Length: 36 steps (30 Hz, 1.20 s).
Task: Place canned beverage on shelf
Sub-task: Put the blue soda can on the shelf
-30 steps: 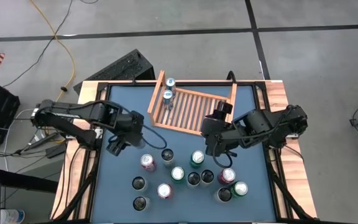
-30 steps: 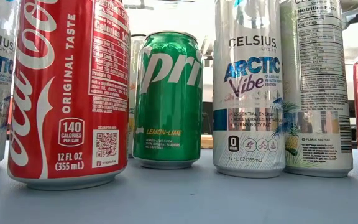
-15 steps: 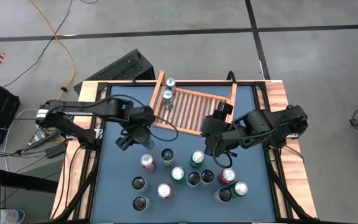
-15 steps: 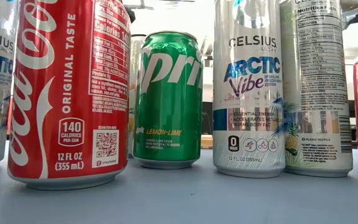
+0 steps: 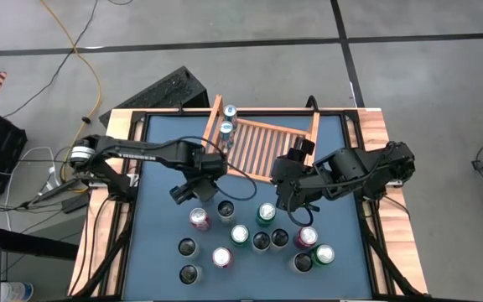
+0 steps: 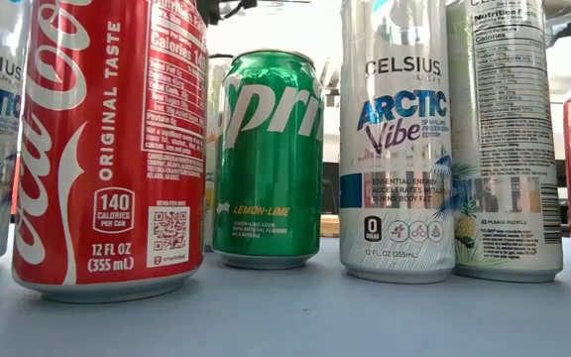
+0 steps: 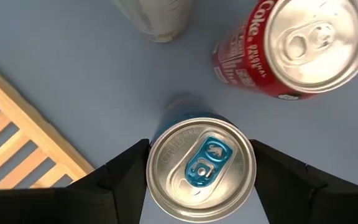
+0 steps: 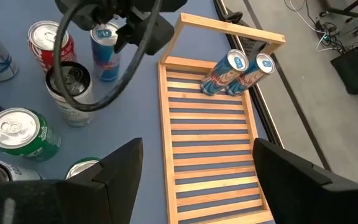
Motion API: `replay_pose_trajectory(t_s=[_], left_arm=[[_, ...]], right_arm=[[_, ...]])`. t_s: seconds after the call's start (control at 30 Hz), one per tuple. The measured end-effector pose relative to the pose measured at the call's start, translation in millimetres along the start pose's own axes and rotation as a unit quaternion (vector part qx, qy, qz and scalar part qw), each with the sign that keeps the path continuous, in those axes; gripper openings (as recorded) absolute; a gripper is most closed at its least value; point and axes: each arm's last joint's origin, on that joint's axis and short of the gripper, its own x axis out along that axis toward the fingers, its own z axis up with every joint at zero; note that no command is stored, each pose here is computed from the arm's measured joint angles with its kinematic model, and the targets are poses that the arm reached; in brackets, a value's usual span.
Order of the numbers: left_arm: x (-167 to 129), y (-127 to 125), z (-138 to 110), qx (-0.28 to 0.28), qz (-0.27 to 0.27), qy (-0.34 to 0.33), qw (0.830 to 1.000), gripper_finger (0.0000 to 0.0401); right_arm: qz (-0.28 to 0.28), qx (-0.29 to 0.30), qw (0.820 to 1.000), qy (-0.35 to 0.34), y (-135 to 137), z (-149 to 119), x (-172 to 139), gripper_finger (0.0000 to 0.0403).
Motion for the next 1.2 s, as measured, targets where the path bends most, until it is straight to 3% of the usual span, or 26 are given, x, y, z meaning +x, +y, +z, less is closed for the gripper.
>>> replay_pose_trajectory(t_s=[0.27, 0.57, 0.9, 1.0, 1.07, 1.2], left_arm=[[0, 1, 0, -0.008, 0.011, 0.010, 1.000, 0.0266], [-12, 4, 4, -0.055, 0.018, -0.001, 0.998, 0.0272], [-46, 4, 6, -0.168, 0.009, 0.008, 0.986, 0.0273], [-56, 7, 6, -0.259, 0.033, 0.014, 0.965, 0.0273], [-60, 8, 6, -0.337, 0.049, 0.013, 0.940, 0.0273], [-64, 7, 10, -0.501, 0.102, 0.017, 0.859, 0.0273]], right_arm=[[-0.001, 0.001, 1.000, 0.003, 0, -1, 0, 0.0291], [-0.006, -0.008, 1.000, 0.013, -1, -3, 0, 0.0291], [-0.006, -0.008, 1.000, 0.013, -1, -3, 0, 0.0291], [-0.006, -0.008, 1.000, 0.013, -1, -3, 0, 0.0291], [-0.006, -0.008, 1.000, 0.013, -1, -3, 0, 0.0291], [-0.006, -0.009, 1.000, 0.013, -1, -3, 0, 0.0291]])
